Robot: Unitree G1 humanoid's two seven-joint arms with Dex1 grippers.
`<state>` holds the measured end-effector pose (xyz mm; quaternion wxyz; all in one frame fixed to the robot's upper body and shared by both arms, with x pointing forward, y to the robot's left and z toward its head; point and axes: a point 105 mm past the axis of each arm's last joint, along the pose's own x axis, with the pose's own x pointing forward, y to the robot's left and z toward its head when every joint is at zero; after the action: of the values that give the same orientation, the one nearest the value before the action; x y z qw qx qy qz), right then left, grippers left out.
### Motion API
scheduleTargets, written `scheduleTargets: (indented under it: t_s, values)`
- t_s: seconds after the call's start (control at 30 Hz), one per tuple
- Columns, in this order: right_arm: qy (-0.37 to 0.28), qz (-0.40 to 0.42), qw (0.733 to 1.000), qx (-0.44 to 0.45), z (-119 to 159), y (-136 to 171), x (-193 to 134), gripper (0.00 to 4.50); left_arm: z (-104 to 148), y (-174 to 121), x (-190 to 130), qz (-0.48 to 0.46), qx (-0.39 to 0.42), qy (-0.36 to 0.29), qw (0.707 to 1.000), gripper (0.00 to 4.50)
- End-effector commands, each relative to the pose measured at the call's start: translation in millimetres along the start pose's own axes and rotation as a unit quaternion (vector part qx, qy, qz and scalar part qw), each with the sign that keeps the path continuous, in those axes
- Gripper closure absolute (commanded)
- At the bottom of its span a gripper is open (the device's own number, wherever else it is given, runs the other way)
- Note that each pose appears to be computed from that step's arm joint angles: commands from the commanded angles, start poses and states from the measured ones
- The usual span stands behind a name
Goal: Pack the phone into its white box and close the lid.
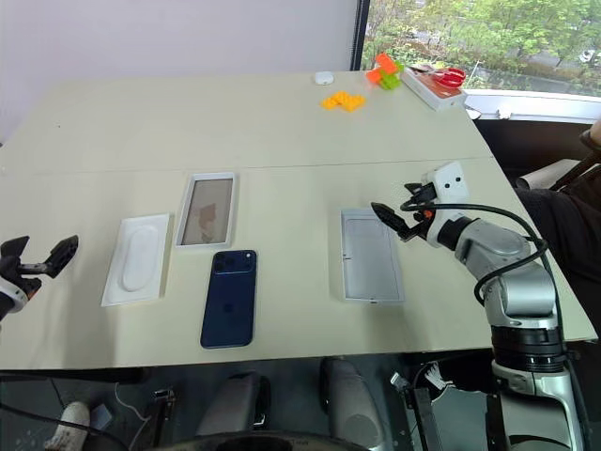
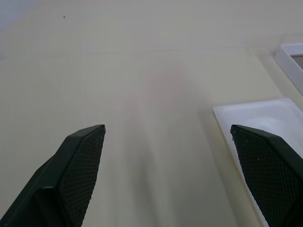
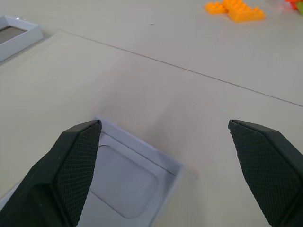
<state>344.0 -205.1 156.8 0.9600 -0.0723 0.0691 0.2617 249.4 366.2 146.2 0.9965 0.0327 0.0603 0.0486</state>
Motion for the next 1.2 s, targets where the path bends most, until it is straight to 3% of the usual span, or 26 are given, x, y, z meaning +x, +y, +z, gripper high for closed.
scheduleTargets:
  t_s: [0.03, 0.37, 0.5, 0.77, 0.87, 1.07, 1.2]
  values:
    - [-0.032, 0.008, 0.999, -0.016, 21, 3, 2, 0.00, 14, -1, -3, 0.004, 0.005, -0.026, 1.000, 0.03]
    - [-0.036, 0.025, 0.999, -0.026, 28, 7, 6, 0.00, 10, -13, -8, 0.003, -0.007, -0.025, 1.000, 0.03]
    - [-0.034, 0.033, 0.998, -0.042, 30, 4, 4, 0.00, 16, -33, -12, -0.021, -0.016, -0.034, 0.999, 0.03]
    - [-0.050, 0.130, 0.988, -0.062, 47, 48, 15, 0.00, 9, -71, -17, -0.089, -0.038, 0.002, 0.995, 0.03]
    - [-0.058, 0.176, 0.980, -0.066, 52, 69, 15, 0.00, 1, -70, -25, -0.088, -0.050, 0.030, 0.994, 0.03]
    - [-0.038, 0.243, 0.963, -0.106, 40, 108, 13, 0.00, -17, -29, -35, -0.014, -0.162, 0.086, 0.983, 0.03]
    - [-0.039, 0.251, 0.962, -0.095, 37, 115, 13, 0.00, -38, -25, -38, -0.009, -0.201, 0.176, 0.964, 0.03]
